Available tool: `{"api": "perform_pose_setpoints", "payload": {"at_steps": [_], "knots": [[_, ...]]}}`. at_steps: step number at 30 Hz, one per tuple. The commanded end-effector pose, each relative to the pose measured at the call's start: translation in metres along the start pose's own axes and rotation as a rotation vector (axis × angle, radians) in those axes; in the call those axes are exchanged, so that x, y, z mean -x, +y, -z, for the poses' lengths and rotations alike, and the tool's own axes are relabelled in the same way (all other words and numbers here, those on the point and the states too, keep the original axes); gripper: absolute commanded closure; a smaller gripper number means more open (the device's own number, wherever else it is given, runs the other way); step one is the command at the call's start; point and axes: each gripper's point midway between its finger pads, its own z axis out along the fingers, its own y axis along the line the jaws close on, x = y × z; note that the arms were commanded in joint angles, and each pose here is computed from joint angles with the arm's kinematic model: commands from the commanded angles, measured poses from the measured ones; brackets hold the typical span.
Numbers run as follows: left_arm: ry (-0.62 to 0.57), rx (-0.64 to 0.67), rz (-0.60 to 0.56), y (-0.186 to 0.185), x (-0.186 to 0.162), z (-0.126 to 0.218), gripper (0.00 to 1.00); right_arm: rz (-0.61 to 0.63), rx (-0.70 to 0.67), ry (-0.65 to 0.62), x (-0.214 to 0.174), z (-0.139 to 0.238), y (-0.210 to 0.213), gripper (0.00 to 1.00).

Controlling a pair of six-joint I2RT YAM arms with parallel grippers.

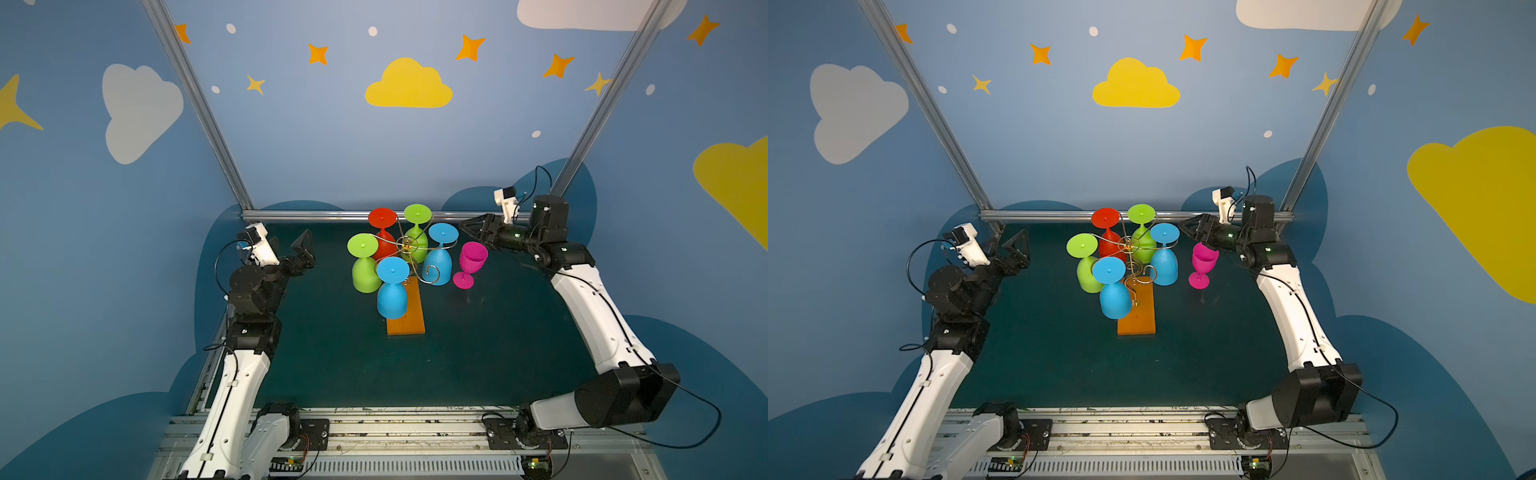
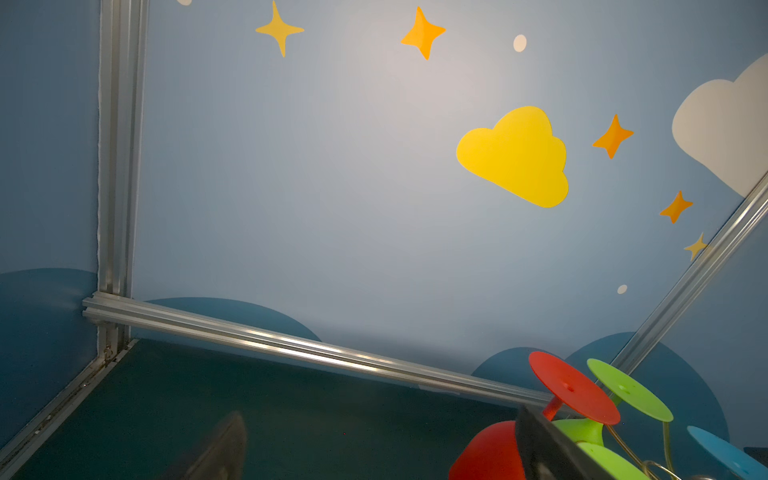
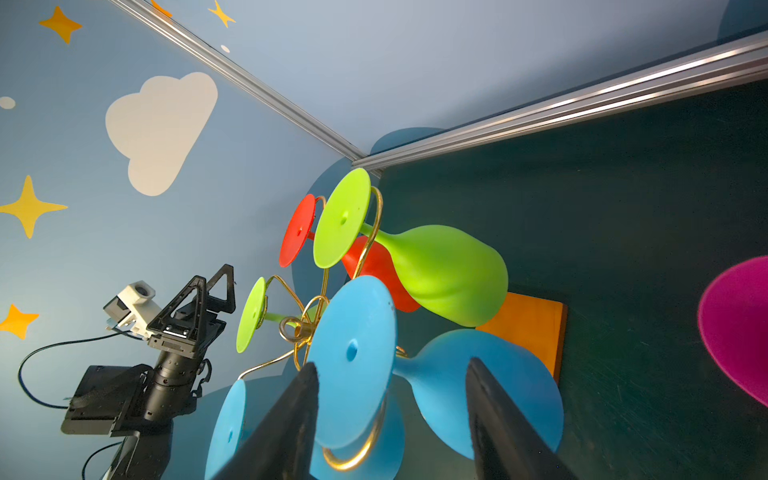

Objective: Take the wine glass off the wine glass rack
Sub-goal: 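Move the right gripper to the blue glass foot on the rack, then close the right gripper on the blue glass foot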

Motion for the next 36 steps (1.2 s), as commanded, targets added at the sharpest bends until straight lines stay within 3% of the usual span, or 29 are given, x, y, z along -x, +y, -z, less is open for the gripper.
{"api": "perform_pose_setpoints", "payload": {"at_steps": [1,14,25,36], "knots": [[-0.007,0.007,0.003,0.002,0.001,0.003,0.01,0.037,0.031,-0.005,0.007,-0.006,0.014,0.45],[-0.009,0.012,-0.005,0.002,0.003,0.004,0.01,0.019,0.043,0.042,0.001,-0.03,0.011,0.51],[-0.01,0.014,-0.004,0.002,0.003,0.005,0.01,0.009,0.047,0.047,0.0,-0.032,0.012,0.84],[-0.012,0.017,-0.006,0.002,0.004,0.006,0.01,-0.007,0.099,0.031,0.005,-0.03,0.023,1.0]]}}
